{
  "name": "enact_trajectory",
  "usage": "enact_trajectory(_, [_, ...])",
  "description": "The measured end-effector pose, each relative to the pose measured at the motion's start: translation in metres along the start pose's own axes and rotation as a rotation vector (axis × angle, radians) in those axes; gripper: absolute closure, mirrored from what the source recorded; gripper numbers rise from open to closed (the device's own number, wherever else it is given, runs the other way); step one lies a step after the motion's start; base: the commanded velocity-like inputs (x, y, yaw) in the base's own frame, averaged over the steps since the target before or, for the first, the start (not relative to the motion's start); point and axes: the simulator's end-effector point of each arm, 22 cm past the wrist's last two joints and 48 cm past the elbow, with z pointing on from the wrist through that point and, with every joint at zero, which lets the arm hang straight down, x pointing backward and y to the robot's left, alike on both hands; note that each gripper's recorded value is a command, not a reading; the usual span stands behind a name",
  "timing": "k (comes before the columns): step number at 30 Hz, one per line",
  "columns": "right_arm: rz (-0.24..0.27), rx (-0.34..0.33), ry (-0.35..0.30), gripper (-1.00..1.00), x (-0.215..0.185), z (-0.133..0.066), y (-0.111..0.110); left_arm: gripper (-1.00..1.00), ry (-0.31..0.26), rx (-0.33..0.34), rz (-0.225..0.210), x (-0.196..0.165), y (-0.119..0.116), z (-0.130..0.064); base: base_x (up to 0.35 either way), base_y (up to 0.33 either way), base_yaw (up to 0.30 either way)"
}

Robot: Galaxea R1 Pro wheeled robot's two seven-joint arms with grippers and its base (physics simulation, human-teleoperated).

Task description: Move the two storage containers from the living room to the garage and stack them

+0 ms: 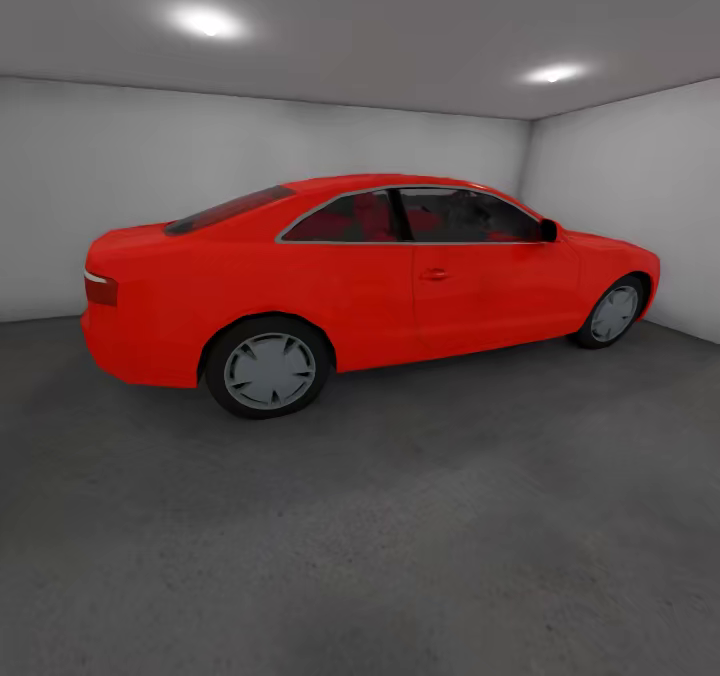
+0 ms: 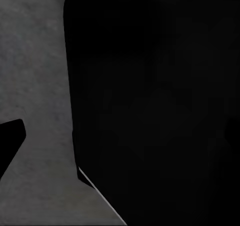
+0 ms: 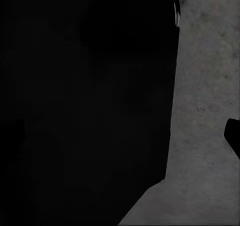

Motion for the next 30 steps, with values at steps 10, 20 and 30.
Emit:
enact_trajectory(10, [-0.009,0.016,-0.039,-1.0,-0.013,0.0,-0.014,-1.0,-0.056,0.034,-0.061,-0.022,-0.021,-0.001,0.0,0.0,0.0])
enact_trajectory(20, [-0.002,0.016,-0.041,-1.0,-0.013,0.0,-0.013,-1.0,-0.104,0.035,-0.123,-0.043,-0.019,-0.002,0.0,0.0,-0.003])
enact_trajectory(30, [0.004,0.017,-0.046,-1.0,-0.014,0.0,-0.012,-1.0,-0.11,0.027,-0.159,-0.045,-0.012,-0.002,0.0,0.0,-0.227])
